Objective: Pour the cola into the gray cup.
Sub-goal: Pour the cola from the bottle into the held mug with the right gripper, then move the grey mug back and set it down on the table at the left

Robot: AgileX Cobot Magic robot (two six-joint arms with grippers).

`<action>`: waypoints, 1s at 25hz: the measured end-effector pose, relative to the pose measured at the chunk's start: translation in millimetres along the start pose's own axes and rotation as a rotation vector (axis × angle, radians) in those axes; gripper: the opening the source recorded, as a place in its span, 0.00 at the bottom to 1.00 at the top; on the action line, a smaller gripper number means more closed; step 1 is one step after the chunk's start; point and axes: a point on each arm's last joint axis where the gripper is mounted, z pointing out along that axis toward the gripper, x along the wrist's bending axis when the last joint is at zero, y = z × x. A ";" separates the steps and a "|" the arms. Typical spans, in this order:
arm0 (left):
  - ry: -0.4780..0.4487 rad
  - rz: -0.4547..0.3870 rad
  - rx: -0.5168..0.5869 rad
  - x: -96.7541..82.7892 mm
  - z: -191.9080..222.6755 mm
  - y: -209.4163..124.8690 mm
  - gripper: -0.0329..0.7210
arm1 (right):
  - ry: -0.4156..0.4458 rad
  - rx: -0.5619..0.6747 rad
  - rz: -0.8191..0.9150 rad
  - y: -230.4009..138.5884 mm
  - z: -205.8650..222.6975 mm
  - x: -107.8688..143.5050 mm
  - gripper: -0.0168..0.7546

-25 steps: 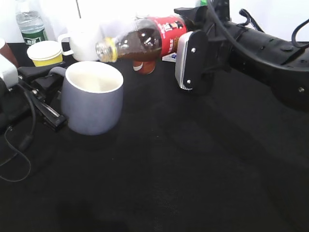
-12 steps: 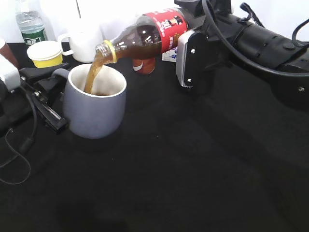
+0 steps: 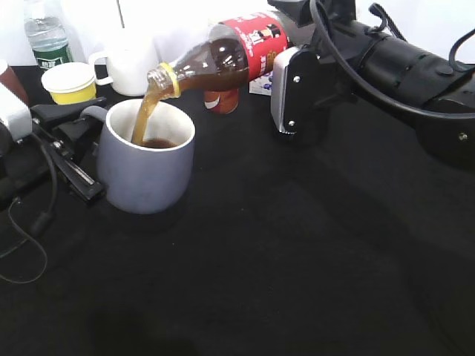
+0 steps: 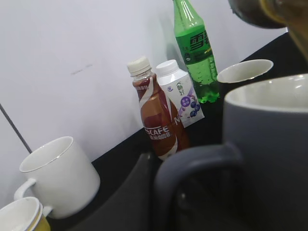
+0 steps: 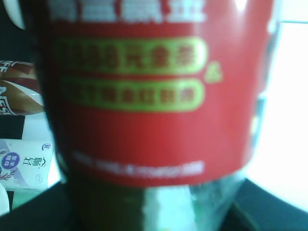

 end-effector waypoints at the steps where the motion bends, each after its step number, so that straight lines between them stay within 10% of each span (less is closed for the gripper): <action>1: 0.000 0.000 0.000 0.0 0.0 0.0 0.10 | 0.000 0.002 0.001 -0.1 0.0 0.0 0.50; 17: 0.042 -0.039 0.014 3.7 -0.4 -1.5 0.10 | 0.048 0.020 0.299 2.7 0.8 4.1 0.50; 25: 0.093 -0.094 0.025 8.2 -0.8 -2.8 0.10 | -0.016 0.022 1.403 2.1 -4.0 -13.2 0.50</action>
